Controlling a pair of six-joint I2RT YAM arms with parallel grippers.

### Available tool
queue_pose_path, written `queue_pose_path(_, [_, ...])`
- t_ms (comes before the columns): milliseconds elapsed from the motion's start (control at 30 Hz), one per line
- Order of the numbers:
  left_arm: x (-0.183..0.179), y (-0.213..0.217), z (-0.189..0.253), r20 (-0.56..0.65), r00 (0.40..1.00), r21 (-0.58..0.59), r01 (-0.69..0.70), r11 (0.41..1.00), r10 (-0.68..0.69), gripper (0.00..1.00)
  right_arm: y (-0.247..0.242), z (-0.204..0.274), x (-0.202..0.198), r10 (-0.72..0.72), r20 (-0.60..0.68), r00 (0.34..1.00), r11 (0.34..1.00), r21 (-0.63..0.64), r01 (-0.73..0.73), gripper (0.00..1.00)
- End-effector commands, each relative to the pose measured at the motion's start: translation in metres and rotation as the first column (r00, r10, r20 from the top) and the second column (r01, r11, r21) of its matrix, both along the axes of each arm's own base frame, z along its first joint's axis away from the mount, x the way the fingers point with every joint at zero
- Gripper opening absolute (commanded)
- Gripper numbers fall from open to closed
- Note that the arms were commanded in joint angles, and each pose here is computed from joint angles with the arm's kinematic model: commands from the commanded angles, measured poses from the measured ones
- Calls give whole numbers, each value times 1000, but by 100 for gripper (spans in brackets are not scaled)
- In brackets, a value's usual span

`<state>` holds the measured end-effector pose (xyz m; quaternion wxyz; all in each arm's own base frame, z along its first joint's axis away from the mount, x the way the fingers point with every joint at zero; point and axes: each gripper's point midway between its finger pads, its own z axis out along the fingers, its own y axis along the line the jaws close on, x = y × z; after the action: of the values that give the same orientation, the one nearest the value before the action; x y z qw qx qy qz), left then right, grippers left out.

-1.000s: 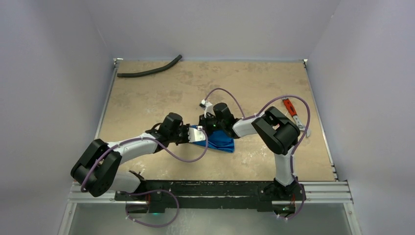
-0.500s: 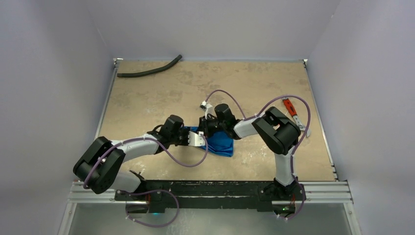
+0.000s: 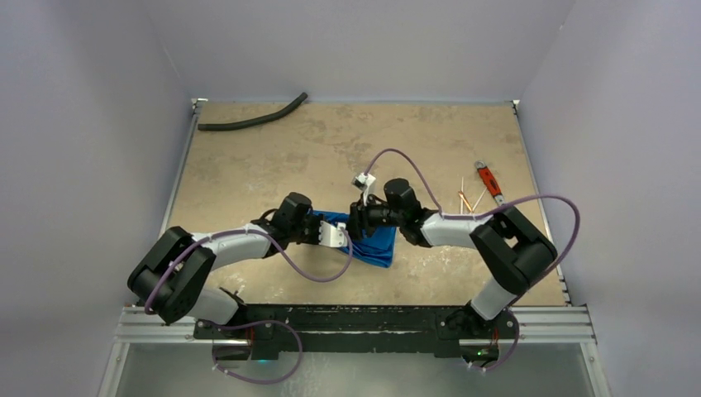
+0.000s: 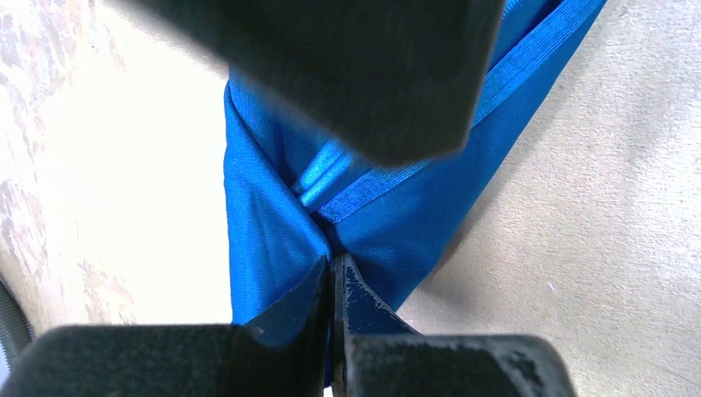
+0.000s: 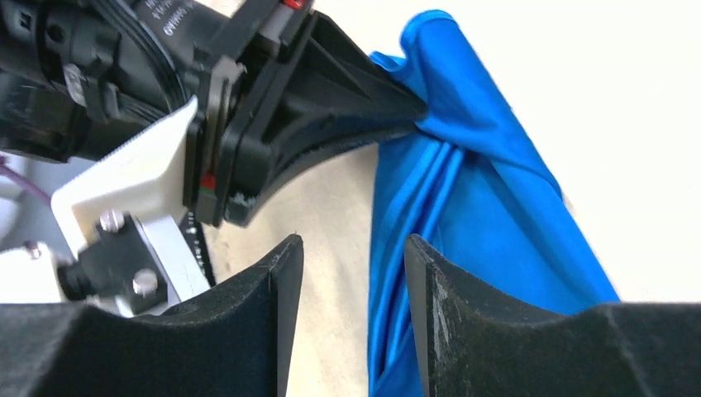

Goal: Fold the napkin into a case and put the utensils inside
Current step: Stuff the top corner of the smaller-rectangle-folded napkin into the folded napkin, then fold the 2/3-rectangle-folded napkin at the center of the board.

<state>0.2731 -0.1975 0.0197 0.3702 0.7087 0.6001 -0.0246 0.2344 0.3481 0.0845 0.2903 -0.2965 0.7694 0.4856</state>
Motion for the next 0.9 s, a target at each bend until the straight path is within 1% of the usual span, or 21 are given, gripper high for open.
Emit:
queue_pose_path(0, [-38,27,-38,-176,984,124,7,992,15,0,-28,-10,7,-84,129,988,991,-95,97,52])
queue_pose_path(100, [-39,31,-38,-173,985,133,-2,991,25,0,-36,-16,2,-79,165,983,986,-133,102,53])
queue_pose_path(167, [-42,36,-40,-172,985,152,-3,988,30,0,-38,-17,-3,-63,186,980,985,-149,92,56])
queue_pose_path(367, [-46,59,-41,-201,975,221,-52,974,97,0,-29,-13,-20,8,300,954,979,-197,54,58])
queue_pose_path(467, [-48,65,-39,-225,965,215,-87,973,136,0,-26,-17,-29,58,364,929,971,-236,32,58])
queue_pose_path(533, [-49,66,-38,-227,962,203,-103,974,149,0,-24,-20,-29,63,379,923,968,-247,35,58])
queue_pose_path(667, [-46,63,-34,-210,964,171,-126,977,161,0,-14,-23,-21,48,391,919,966,-253,58,59])
queue_pose_path(767, [-45,62,-32,-199,968,156,-120,980,150,0,-10,-25,-2,-15,433,901,954,-265,142,59])
queue_pose_path(867, [-45,61,-32,-197,970,152,-116,982,145,0,-3,-23,6,-28,463,886,958,-240,155,59])
